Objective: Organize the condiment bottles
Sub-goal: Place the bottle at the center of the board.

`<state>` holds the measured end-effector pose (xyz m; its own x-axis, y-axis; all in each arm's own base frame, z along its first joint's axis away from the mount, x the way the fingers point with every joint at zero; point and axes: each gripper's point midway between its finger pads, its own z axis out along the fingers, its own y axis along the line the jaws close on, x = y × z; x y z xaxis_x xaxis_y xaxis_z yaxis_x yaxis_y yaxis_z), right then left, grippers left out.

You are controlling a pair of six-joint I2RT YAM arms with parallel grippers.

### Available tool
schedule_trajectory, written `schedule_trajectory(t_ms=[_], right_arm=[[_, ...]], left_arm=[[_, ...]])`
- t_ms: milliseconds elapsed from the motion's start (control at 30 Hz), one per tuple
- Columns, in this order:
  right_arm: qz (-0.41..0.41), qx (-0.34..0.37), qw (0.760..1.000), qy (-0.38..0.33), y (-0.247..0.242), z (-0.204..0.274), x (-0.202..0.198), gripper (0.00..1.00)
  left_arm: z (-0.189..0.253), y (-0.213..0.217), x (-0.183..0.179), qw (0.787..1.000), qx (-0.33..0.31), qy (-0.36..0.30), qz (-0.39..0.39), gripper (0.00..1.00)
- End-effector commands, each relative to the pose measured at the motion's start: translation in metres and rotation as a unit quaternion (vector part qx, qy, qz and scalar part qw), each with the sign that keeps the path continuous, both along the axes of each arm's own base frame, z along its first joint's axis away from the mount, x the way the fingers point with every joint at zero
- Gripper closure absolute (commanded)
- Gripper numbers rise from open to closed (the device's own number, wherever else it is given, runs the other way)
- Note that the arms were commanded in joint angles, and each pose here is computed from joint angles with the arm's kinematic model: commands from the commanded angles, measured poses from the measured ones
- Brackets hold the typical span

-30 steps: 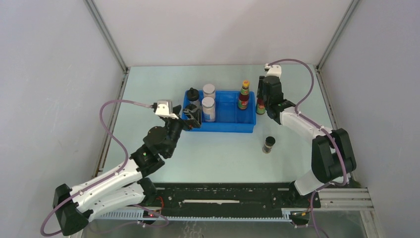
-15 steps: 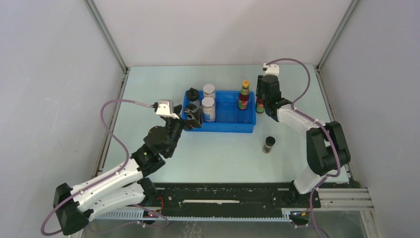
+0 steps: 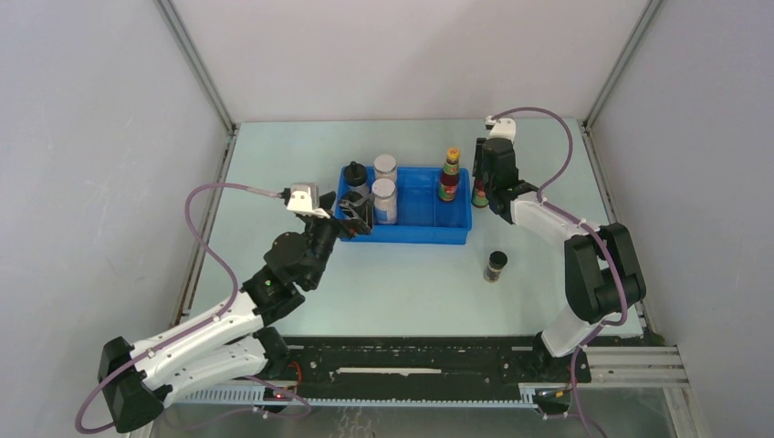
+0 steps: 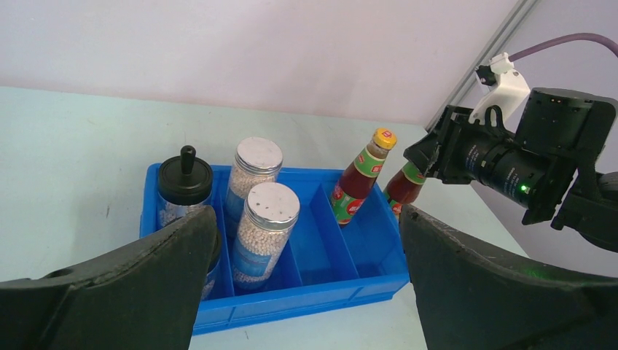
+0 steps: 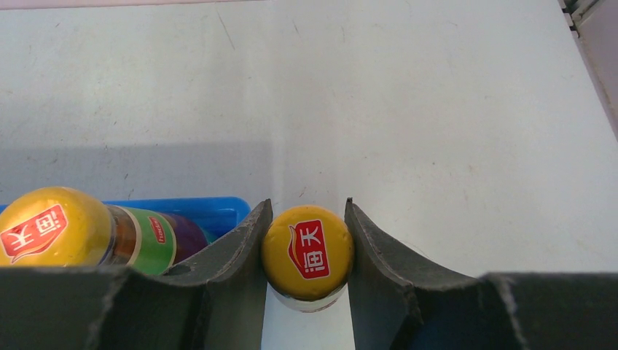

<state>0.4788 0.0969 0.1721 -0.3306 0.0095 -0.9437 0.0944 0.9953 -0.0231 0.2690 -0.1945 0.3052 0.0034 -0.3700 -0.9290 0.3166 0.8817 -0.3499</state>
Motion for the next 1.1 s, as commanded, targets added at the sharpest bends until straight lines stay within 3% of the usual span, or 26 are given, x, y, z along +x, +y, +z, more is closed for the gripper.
schedule_trajectory(t_ms=[0, 200, 400, 833, 1067], right_arm=[[-0.027, 0.028, 0.996, -0.084, -0.007, 0.05, 0.012, 0.87], [-0.031, 0.031, 0.996, -0.078, -0.007, 0.045, 0.006, 0.55], [-0.033, 0.035, 0.996, -0.072, -0.007, 0.039, 0.0, 0.38], [-0.034, 0.036, 0.995, -0.084, -0.003, 0.057, -0.011, 0.34], [-0.047, 0.042, 0.994, -0.087, 0.001, 0.077, -0.042, 0.34]], left_arm=[[0.021, -0.001, -0.003, 1.0, -0.019, -0.021, -0.007, 0.0], [0.022, 0.0, -0.005, 1.0, -0.022, -0.02, -0.009, 0.0], [0.022, 0.002, -0.007, 0.999, -0.027, -0.018, -0.011, 0.0], [0.026, 0.005, -0.01, 0.999, -0.039, -0.02, -0.012, 0.0], [0.026, 0.01, -0.014, 0.998, -0.058, -0.008, -0.012, 0.0]])
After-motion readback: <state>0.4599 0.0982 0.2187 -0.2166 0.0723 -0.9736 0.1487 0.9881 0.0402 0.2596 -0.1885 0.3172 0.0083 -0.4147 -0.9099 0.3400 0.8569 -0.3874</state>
